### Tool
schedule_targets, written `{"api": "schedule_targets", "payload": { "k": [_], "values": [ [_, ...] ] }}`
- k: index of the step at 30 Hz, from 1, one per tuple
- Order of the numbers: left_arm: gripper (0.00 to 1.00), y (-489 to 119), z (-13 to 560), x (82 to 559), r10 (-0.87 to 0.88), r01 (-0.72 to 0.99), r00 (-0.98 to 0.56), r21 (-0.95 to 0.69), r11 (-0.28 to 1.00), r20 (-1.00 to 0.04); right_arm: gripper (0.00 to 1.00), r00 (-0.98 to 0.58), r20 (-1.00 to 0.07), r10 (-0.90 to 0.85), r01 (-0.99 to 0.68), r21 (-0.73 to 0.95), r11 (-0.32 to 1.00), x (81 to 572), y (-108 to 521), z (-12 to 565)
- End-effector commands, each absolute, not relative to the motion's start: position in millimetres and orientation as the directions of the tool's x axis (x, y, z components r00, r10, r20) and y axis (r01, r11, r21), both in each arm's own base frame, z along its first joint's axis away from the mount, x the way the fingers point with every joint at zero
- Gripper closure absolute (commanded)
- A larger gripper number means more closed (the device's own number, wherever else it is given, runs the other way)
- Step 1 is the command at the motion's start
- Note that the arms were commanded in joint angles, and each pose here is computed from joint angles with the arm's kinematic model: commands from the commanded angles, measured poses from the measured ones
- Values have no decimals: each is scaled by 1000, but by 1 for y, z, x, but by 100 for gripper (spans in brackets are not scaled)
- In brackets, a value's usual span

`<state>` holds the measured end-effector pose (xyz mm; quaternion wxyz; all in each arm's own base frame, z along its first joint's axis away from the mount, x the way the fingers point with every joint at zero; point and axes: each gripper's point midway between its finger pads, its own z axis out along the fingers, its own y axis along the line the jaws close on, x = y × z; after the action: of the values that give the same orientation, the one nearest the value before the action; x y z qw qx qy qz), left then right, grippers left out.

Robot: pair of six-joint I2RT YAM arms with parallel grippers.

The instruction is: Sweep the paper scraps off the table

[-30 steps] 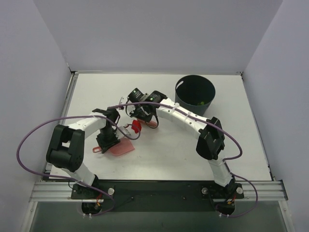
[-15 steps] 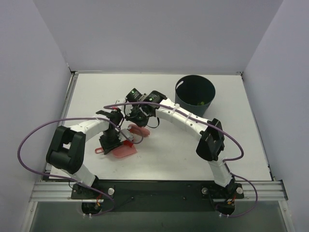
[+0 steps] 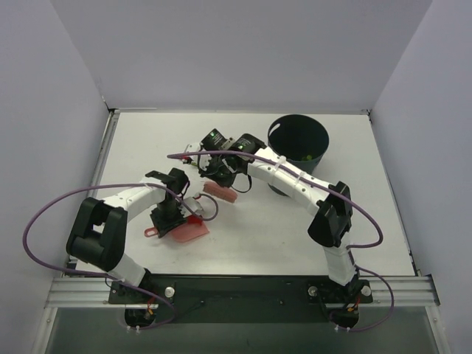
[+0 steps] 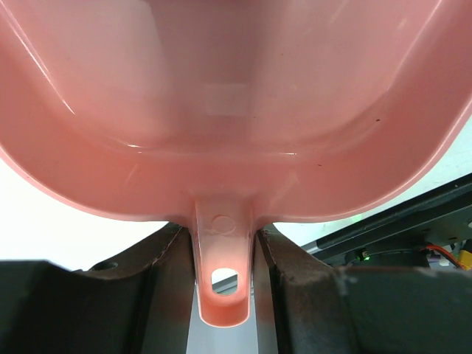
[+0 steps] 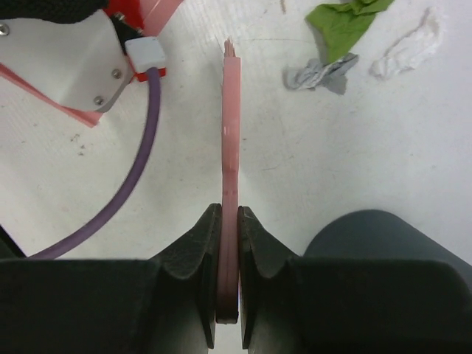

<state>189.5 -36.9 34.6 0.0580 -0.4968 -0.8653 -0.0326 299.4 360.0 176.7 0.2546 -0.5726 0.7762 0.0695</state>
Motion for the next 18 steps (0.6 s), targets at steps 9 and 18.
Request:
{"api": "schedule_targets", "payload": {
  "k": [9, 18],
  "values": [
    [100, -44, 45, 198, 813, 814, -580, 76, 576, 52, 100, -172, -453, -875, -982, 143, 119, 216, 380, 158],
    [100, -49, 44, 195, 798, 799, -601, 57, 599, 39, 100, -226, -511, -830, -891, -236, 388, 348, 305, 227]
  ]
}}
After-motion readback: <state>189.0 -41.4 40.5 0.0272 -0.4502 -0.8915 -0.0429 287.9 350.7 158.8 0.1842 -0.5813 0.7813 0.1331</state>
